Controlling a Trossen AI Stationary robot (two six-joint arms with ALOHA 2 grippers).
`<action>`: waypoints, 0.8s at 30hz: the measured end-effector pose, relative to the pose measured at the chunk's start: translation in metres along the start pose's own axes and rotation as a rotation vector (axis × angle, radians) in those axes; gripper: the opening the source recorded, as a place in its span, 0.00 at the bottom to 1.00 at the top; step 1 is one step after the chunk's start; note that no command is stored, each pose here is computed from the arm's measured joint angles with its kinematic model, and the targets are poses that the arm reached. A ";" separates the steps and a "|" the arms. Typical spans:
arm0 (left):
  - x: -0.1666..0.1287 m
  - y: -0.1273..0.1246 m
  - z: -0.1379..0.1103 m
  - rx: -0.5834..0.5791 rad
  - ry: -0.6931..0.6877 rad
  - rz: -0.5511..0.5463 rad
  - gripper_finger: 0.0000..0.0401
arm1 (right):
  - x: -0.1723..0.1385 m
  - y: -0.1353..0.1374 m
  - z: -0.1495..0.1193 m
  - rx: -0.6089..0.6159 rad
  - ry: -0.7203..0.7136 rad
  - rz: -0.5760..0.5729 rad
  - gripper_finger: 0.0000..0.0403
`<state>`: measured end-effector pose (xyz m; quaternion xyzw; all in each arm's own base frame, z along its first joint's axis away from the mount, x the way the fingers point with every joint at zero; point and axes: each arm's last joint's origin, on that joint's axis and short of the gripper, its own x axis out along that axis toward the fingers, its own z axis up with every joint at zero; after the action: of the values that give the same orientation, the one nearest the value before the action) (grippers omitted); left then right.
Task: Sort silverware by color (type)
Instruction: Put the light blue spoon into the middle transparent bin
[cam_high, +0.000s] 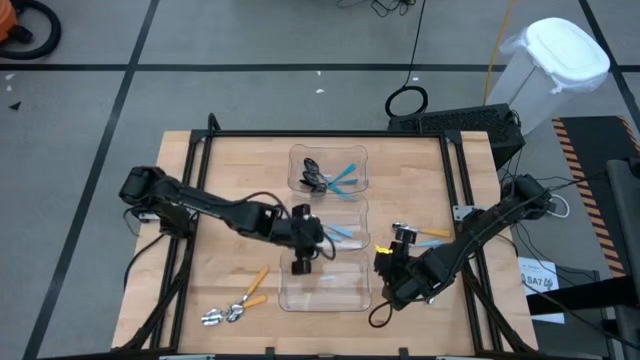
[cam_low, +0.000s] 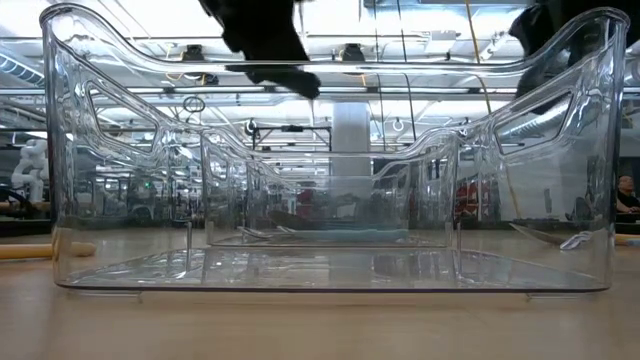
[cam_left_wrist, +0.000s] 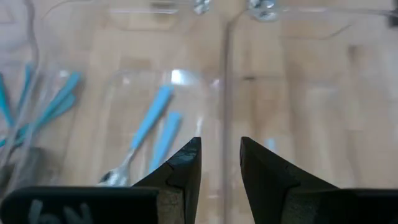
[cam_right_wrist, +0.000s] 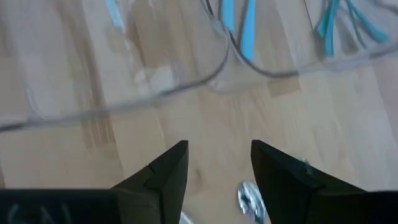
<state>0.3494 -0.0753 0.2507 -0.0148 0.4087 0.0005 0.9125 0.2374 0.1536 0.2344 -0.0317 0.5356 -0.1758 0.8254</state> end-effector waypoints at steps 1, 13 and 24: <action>-0.003 -0.005 -0.001 0.008 0.002 -0.010 0.28 | 0.000 0.000 -0.001 0.008 0.007 -0.006 0.42; -0.019 -0.052 -0.016 0.132 0.034 -0.095 0.28 | -0.006 -0.008 -0.038 -0.059 0.135 -0.188 0.38; -0.020 -0.058 -0.018 0.100 0.036 -0.106 0.28 | 0.015 -0.034 -0.068 -0.292 0.406 -0.184 0.26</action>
<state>0.3229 -0.1335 0.2550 0.0089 0.4234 -0.0684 0.9033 0.1734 0.1265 0.2010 -0.1634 0.7046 -0.1738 0.6683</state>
